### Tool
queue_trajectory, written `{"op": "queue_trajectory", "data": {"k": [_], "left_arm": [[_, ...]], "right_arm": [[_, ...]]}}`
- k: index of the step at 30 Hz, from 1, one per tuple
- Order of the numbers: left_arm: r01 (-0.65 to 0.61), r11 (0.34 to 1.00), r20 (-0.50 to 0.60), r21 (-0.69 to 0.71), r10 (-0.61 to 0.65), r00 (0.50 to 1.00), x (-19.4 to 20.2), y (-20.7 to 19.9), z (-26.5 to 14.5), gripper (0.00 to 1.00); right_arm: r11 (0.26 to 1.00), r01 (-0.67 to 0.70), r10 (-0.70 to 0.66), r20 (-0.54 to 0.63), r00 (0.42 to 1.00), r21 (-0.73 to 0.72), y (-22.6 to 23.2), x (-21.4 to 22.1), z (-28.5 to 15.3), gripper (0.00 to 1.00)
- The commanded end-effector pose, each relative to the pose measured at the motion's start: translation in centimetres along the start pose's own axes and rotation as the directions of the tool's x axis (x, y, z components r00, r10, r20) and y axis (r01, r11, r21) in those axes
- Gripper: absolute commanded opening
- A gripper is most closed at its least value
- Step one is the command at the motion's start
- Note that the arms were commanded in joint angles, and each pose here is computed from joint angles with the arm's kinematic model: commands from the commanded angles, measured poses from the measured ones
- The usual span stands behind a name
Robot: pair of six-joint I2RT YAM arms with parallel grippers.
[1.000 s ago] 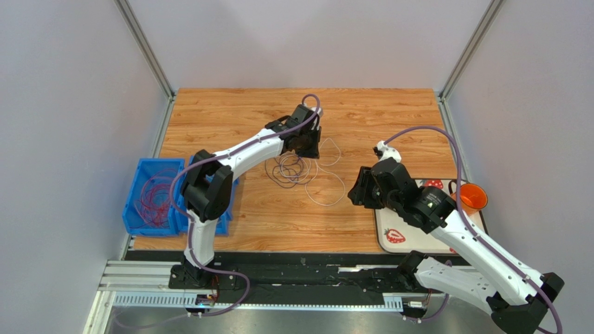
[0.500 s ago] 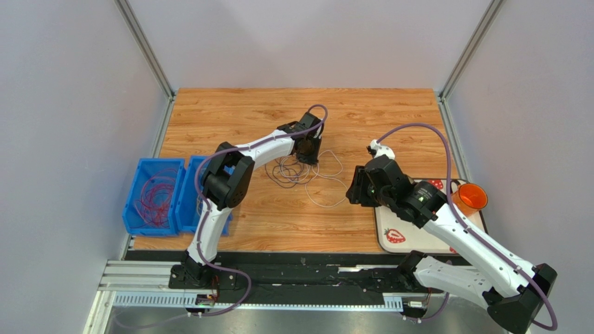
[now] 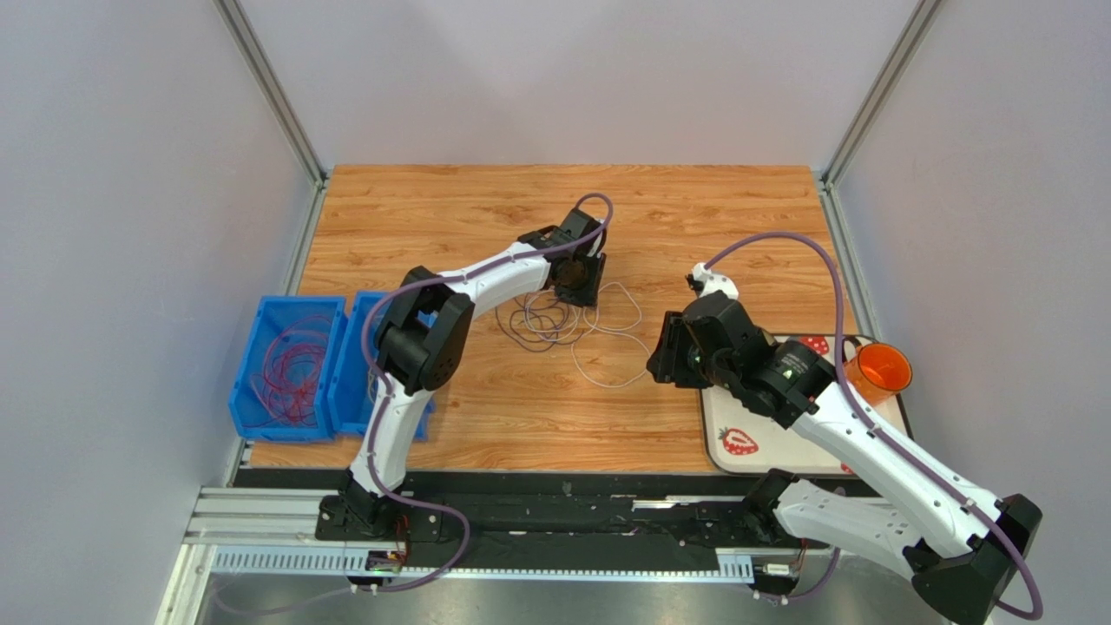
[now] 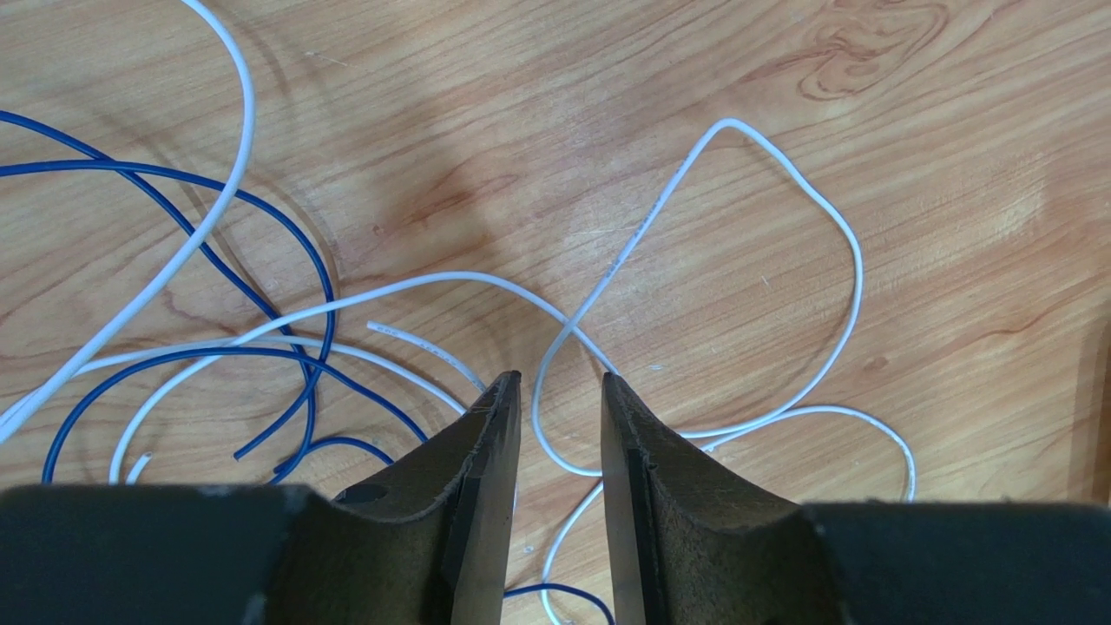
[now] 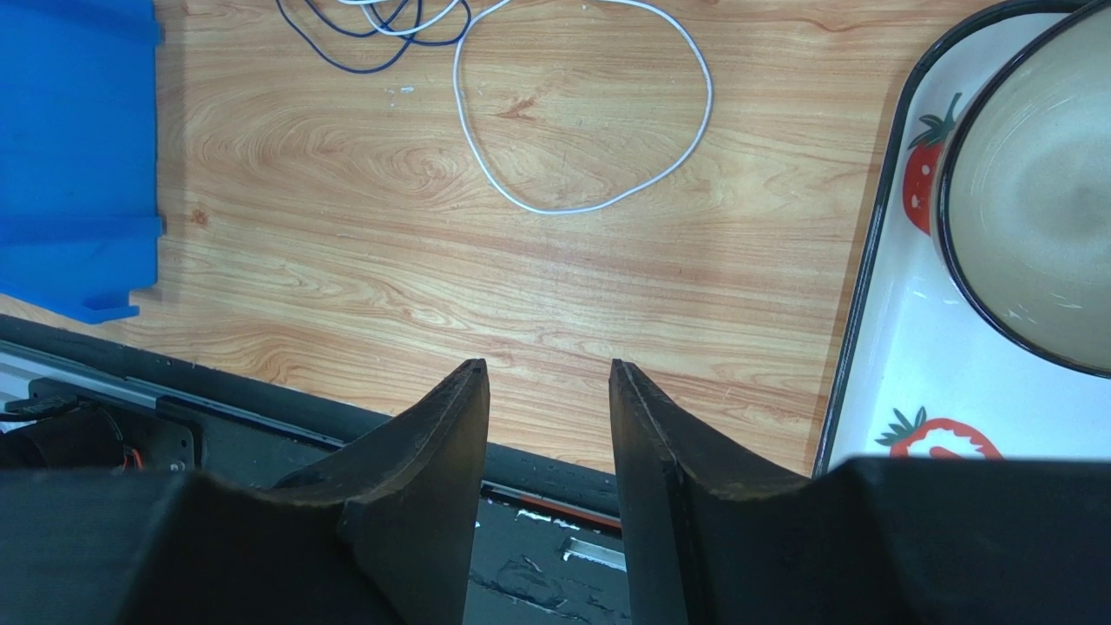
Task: Untangle the cables
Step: Pick up the cable at the center of the board.
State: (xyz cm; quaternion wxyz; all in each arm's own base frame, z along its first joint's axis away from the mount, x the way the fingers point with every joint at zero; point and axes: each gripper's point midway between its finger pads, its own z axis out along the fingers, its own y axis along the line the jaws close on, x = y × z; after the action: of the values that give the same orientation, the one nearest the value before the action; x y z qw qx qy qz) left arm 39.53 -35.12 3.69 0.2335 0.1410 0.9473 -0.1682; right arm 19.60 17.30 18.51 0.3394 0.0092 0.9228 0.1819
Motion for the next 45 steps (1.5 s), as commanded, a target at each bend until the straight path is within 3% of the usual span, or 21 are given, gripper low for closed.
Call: {"op": "queue_trajectory", "data": {"k": [1, 9, 34, 43, 45], "left_arm": [[0.011, 0.999, 0.095, 0.052, -0.016, 0.995, -3.0, -2.0, -3.2, 0.40], [0.012, 0.999, 0.101, 0.030, -0.015, 0.995, -3.3, -2.1, -2.7, 0.53], [0.011, 0.998, 0.074, -0.069, -0.006, 0.997, -1.7, -0.9, 0.9, 0.52], [0.002, 0.997, 0.060, -0.078, 0.002, 0.998, -0.6, -1.2, 1.5, 0.29], [-0.001, 0.997, 0.057, -0.082, 0.006, 0.998, -0.4, -1.3, 1.5, 0.18]], "right_arm": [[1.000, -0.005, 0.006, 0.043, 0.999, -0.031, 0.4, -0.8, -0.2, 0.43], [0.999, -0.006, 0.008, 0.038, 0.999, -0.034, 0.4, -0.7, -0.2, 0.43], [0.999, 0.002, -0.002, 0.020, 1.000, -0.032, 0.2, -0.2, 0.1, 0.43], [0.999, 0.000, 0.000, 0.014, 1.000, -0.032, 0.2, -0.1, 0.3, 0.42], [1.000, -0.001, 0.002, 0.010, 1.000, -0.029, 0.1, 0.0, 0.4, 0.42]]}}
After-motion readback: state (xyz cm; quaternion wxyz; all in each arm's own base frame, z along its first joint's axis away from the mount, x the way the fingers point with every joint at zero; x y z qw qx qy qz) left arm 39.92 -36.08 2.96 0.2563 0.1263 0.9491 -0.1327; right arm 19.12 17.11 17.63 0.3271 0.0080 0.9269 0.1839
